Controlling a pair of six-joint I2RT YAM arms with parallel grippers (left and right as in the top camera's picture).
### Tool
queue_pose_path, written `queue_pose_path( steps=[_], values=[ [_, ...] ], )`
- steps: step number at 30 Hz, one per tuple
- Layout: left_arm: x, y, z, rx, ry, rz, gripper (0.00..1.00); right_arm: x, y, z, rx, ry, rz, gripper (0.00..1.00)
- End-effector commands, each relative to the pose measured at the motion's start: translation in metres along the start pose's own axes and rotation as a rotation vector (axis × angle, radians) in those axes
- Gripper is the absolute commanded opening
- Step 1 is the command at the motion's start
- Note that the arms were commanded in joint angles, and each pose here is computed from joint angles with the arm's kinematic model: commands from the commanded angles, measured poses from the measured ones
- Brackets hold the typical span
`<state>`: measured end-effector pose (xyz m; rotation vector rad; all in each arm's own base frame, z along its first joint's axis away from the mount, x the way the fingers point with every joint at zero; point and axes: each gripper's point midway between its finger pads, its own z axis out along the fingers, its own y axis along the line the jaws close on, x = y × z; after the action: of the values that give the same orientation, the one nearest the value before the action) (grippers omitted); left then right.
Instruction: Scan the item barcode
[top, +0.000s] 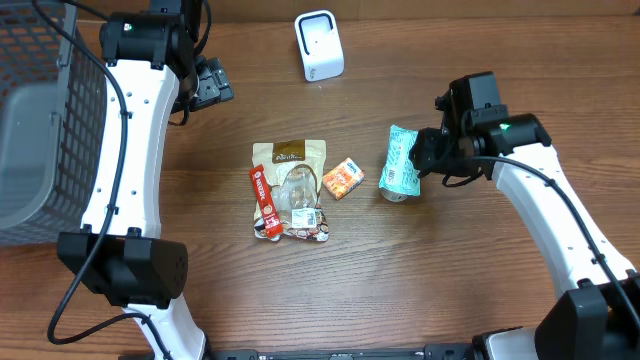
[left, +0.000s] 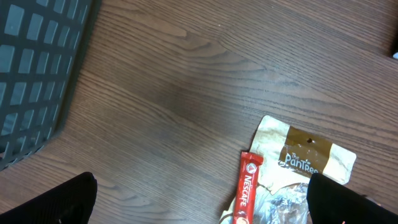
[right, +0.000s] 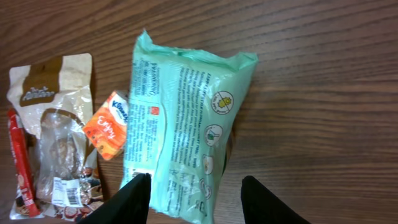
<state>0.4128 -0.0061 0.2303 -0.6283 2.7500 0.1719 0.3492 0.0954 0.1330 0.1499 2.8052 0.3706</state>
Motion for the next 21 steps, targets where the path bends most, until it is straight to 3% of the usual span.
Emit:
queue_pose_path(
  steps=[1,7,11,15,21],
  values=[
    [0.000,0.001,-0.004,0.003,-0.011,-0.007,1.00,0.002,-0.003,0.004,0.002,-0.015,0.009,0.49],
    [0.000,0.001,-0.004,0.003,-0.011,-0.007,0.99,-0.012,-0.004,0.005,0.005,-0.078,0.001,0.50],
    [0.000,0.001,-0.004,0.003,-0.011,-0.007,0.99,-0.028,-0.006,0.003,0.001,-0.137,0.005,0.56],
    [0.000,0.001,-0.004,0.003,-0.011,-0.007,1.00,-0.040,-0.012,0.001,-0.002,-0.177,0.019,0.69],
    [0.000,0.001,-0.004,0.003,-0.011,-0.007,1.00,-0.041,-0.013,0.006,-0.003,-0.175,0.017,0.73]
  ],
)
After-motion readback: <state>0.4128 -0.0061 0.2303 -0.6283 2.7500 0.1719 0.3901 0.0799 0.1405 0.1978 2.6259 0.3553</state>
